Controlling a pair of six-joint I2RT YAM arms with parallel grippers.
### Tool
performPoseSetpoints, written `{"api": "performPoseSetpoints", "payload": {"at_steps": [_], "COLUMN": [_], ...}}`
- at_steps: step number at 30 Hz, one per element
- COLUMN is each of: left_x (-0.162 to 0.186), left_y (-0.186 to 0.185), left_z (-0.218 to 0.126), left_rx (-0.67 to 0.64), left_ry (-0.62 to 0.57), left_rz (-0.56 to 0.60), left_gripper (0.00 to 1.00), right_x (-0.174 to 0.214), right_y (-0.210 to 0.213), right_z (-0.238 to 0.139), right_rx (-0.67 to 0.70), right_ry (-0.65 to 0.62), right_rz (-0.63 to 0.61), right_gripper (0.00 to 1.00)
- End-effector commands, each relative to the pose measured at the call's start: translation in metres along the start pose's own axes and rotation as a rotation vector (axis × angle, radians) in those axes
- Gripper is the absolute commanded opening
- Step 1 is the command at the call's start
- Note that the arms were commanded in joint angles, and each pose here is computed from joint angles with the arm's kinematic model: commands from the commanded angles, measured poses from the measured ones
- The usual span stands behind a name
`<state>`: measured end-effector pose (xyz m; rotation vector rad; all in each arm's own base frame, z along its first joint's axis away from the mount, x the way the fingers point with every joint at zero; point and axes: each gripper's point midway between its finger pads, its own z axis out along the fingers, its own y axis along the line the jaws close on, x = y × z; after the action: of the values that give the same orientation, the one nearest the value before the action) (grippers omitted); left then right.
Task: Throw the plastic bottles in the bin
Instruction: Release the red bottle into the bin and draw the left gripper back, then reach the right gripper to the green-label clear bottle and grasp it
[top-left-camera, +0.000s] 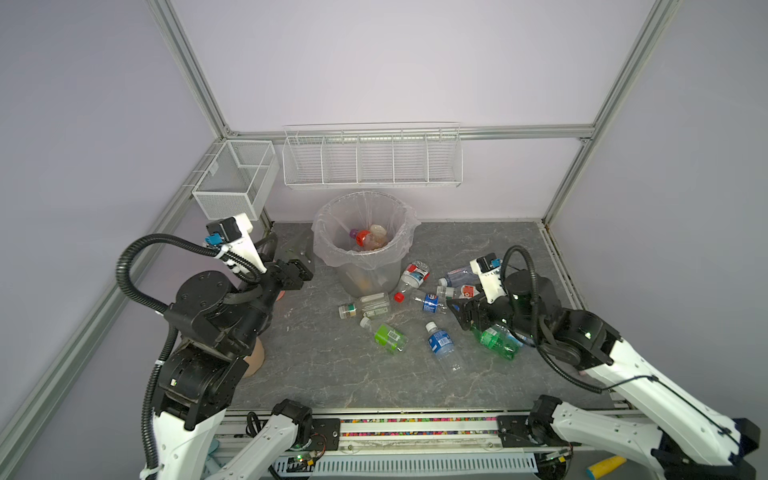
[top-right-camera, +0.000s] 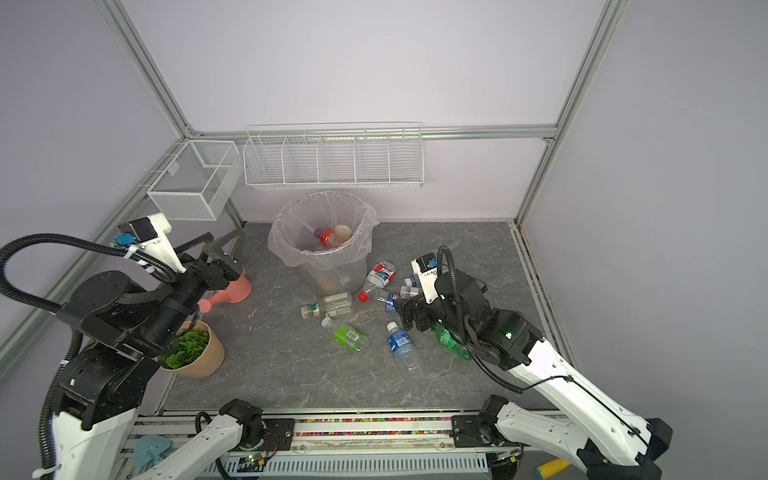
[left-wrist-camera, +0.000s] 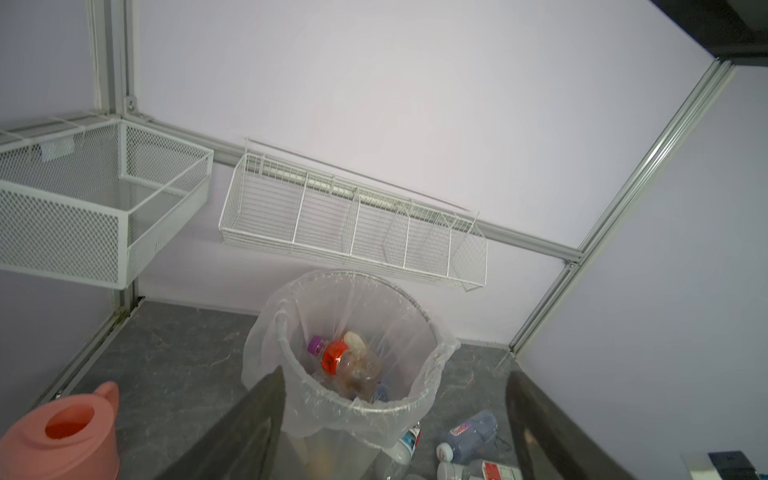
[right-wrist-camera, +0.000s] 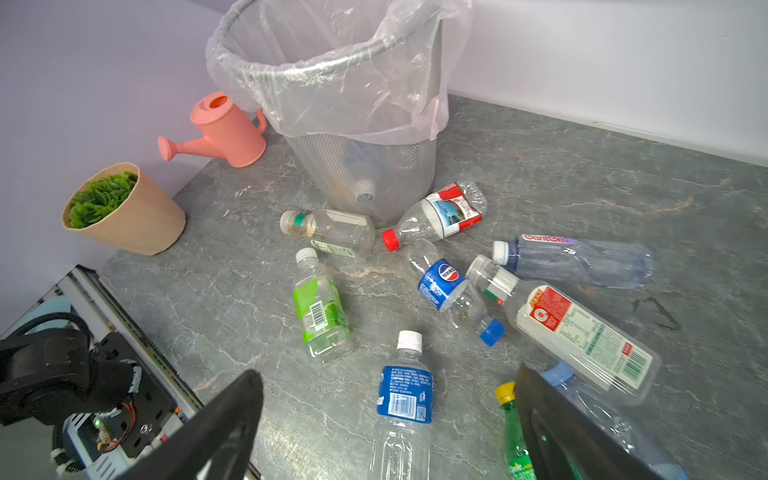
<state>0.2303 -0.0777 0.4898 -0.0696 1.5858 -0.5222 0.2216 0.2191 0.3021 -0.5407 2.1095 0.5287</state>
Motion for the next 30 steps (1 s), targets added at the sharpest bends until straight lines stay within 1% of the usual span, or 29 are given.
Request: {"api": "performPoseSetpoints", "payload": {"at_steps": [1, 5, 8, 11, 14, 17, 20, 24, 30], "left_x": [0.033, 0.086, 0.126, 0.156, 0.179, 0.194, 0.202, 0.204, 0.204], "left_y": [0.013, 0.025, 0.041, 0.052, 0.061, 0.066, 0.066, 0.066, 0.065], "left_z": [-0.011, -0.018, -0.028, -0.043, -0.057, -0.067, -0.073, -0.077, -0.083], "left_rx": [-0.022, -0.015, -0.054, -0.074, -0.091, -0.1, -0.09, -0.083, -0.074], "left_ry": [0.078, 0.176, 0.267, 0.328, 0.371, 0.396, 0.407, 0.414, 0.416], "left_rz": [-0.046, -0.11, -0.14, -0.167, -0.192, -0.219, -0.249, -0.264, -0.269], "left_gripper": [0.79, 0.77, 0.75, 0.74, 0.74, 0.72, 0.71, 0.71, 0.7], "right_x": [-0.007, 0.002, 0.014, 0.029, 0.048, 0.071, 0.094, 0.127, 0.162], "right_y": [0.023, 0.037, 0.052, 0.067, 0.084, 0.1, 0.112, 0.115, 0.117], "right_z": [0.015, 0.045, 0.069, 0.093, 0.117, 0.141, 0.166, 0.197, 0.226], "right_rx": [-0.077, -0.098, -0.133, -0.17, -0.21, -0.251, -0.285, -0.238, -0.141], "right_ry": [0.025, 0.104, 0.18, 0.253, 0.339, 0.43, 0.505, 0.604, 0.67], "right_rz": [-0.048, -0.082, -0.11, -0.139, -0.163, -0.177, -0.164, -0.186, -0.255], "right_gripper": [0.95, 0.93, 0.93, 0.93, 0.93, 0.95, 0.97, 1.0, 1.0]}}
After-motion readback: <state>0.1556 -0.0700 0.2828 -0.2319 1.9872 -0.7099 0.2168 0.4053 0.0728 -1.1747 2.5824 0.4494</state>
